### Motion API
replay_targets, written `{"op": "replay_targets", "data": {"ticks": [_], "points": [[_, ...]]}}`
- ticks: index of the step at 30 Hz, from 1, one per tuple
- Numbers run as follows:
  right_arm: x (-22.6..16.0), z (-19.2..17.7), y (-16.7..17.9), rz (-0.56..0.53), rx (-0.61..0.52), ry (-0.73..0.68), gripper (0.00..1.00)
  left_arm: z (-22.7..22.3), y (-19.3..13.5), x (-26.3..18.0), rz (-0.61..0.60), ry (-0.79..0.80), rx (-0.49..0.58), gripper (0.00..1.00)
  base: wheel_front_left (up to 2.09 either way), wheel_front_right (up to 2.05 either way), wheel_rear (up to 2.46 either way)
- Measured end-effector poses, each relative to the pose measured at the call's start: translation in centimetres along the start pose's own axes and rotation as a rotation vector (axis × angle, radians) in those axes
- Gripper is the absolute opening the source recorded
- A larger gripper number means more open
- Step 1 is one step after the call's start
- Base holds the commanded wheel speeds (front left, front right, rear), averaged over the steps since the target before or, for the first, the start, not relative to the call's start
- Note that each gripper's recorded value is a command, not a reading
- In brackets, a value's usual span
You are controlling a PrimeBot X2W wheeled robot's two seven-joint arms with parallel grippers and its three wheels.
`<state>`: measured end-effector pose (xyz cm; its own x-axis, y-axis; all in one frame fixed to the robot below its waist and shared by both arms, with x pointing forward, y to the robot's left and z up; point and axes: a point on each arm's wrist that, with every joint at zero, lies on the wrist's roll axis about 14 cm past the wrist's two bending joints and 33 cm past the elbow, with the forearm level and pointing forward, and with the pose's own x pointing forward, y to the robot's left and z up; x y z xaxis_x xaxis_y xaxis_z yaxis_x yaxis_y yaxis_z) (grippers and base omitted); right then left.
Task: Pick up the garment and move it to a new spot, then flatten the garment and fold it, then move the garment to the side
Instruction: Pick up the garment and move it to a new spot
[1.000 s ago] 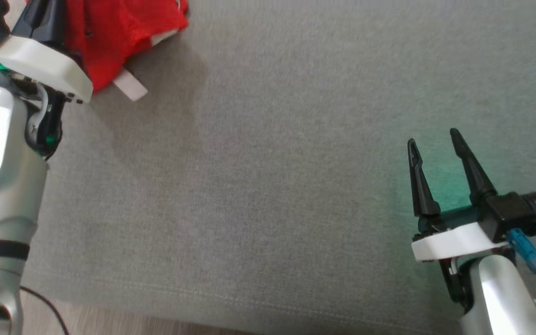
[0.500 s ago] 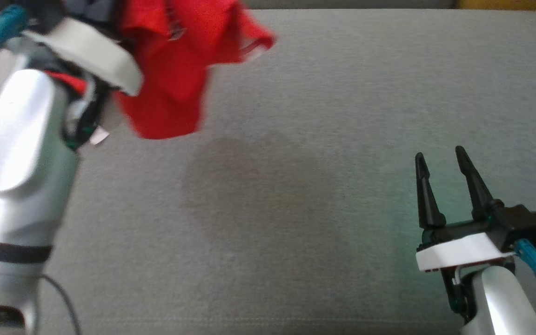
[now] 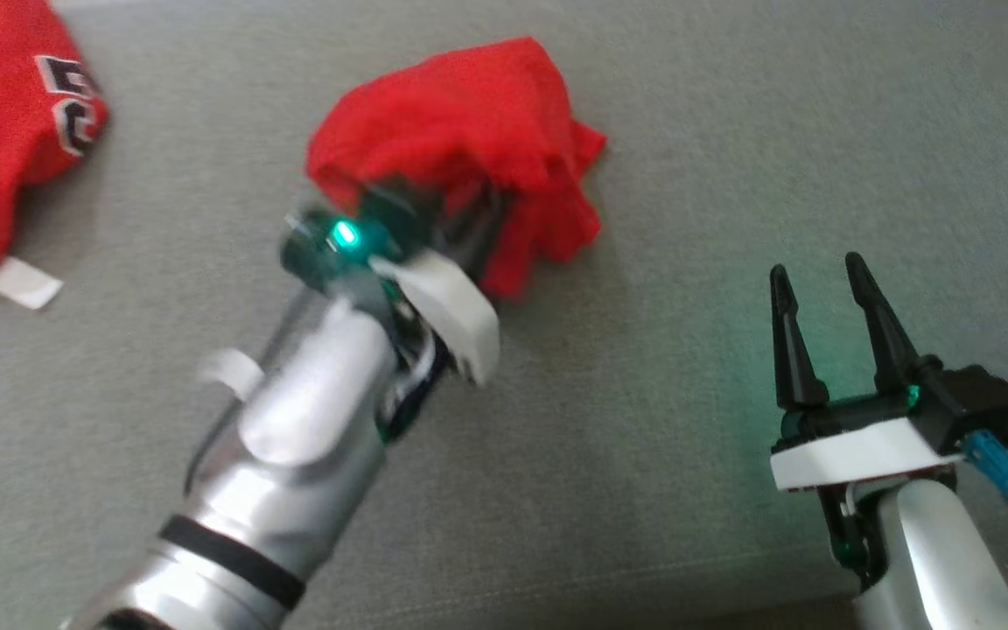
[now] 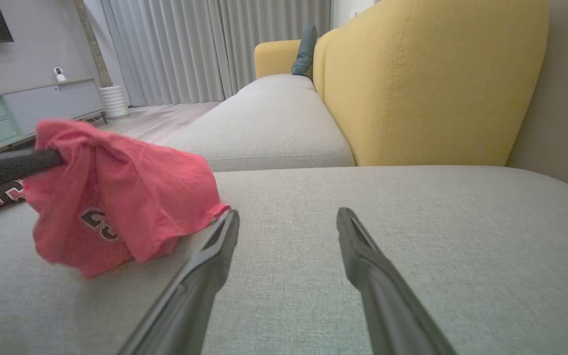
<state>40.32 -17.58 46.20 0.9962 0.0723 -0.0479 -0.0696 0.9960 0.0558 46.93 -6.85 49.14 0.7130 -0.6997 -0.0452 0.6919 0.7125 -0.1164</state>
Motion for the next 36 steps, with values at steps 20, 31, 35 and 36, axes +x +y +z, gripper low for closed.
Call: {"op": "replay_targets", "data": {"ticks": [20, 31, 35, 36], "points": [[0.3, 0.1, -0.2, -0.007, 0.016, -0.005, 1.0, -4.3, -7.4, -2.0, -0.158, 0.091, -0.078, 1.0, 0.0, 0.0, 0.0], [-0.4, 2.8, 1.9, 0.052, 0.01, -0.081, 1.0, 2.3, -2.2, -5.5, 0.09, -0.098, 0.01, 1.0, 0.0, 0.0, 0.0], [-0.6, 3.7, 2.7, 0.074, 0.006, -0.106, 1.0, 1.9, 0.2, -8.7, 0.218, -0.1, 0.008, 1.0, 0.0, 0.0, 0.0], [-0.6, 4.0, 2.8, 0.078, 0.006, -0.114, 1.0, 1.9, 0.7, -9.5, 0.248, -0.104, 0.009, 1.0, 0.0, 0.0, 0.0]]}}
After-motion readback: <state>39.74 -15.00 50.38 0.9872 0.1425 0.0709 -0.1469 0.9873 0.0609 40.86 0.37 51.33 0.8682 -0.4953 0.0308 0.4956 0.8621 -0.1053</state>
